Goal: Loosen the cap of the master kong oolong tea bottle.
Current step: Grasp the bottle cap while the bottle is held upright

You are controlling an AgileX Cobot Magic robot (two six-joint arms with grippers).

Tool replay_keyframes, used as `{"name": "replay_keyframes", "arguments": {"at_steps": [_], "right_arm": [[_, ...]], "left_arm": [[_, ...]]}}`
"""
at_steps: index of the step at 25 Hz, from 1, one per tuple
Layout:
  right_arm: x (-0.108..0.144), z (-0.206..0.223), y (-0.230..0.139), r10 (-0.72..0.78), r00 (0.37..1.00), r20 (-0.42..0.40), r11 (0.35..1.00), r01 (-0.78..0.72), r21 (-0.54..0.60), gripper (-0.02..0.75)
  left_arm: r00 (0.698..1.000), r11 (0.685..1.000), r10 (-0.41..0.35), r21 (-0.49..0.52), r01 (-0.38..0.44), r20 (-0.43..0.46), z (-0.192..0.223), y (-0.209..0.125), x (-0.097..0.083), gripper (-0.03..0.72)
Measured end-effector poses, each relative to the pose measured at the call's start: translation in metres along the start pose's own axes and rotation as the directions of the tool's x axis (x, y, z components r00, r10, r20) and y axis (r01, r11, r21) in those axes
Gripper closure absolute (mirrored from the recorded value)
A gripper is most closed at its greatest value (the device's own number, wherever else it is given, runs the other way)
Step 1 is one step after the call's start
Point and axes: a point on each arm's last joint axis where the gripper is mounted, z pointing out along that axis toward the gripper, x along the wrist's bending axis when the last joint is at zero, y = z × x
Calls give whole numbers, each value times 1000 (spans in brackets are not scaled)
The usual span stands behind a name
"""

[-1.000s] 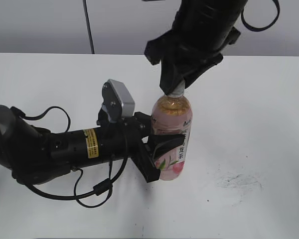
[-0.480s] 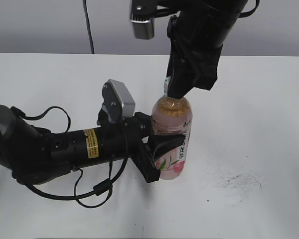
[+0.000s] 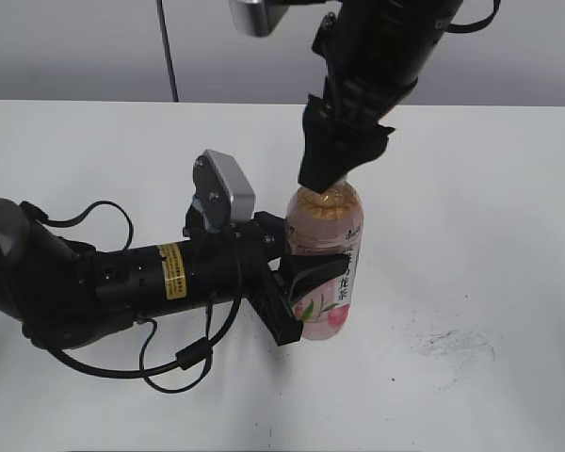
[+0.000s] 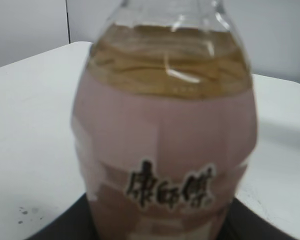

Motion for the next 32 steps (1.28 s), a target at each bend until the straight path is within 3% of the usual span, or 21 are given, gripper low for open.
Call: {"name": "replay_keyframes", "arguments": {"at_steps": [2, 4, 9, 11, 15, 26, 28, 32], "right_arm": [[0, -6, 5, 166, 986, -4, 985, -166, -35, 156], [-2, -12, 9, 357, 934, -1, 933, -356, -55, 156], [-10, -24, 7, 771, 634, 65, 637, -765, -99, 156], [-9, -26, 7, 814, 578, 57, 580, -807, -107, 158], [-7, -21, 4, 840, 541, 51, 543, -835, -89, 182], [-2, -3, -3, 854, 518, 41, 519, -855, -15, 219], [-2, -3, -3, 854, 518, 41, 519, -855, -15, 257], [-1, -3, -3, 851, 525, 31, 525, -851, -12, 406]], "left_arm": [[1000, 1000, 0, 0, 0, 0, 0, 0, 0, 408], [1000, 1000, 0, 0, 0, 0, 0, 0, 0, 408], [1000, 1000, 0, 0, 0, 0, 0, 0, 0, 408], [1000, 1000, 0, 0, 0, 0, 0, 0, 0, 408], [1000, 1000, 0, 0, 0, 0, 0, 0, 0, 408], [1000, 1000, 0, 0, 0, 0, 0, 0, 0, 408], [1000, 1000, 0, 0, 0, 0, 0, 0, 0, 408], [1000, 1000, 0, 0, 0, 0, 0, 0, 0, 408]]}}
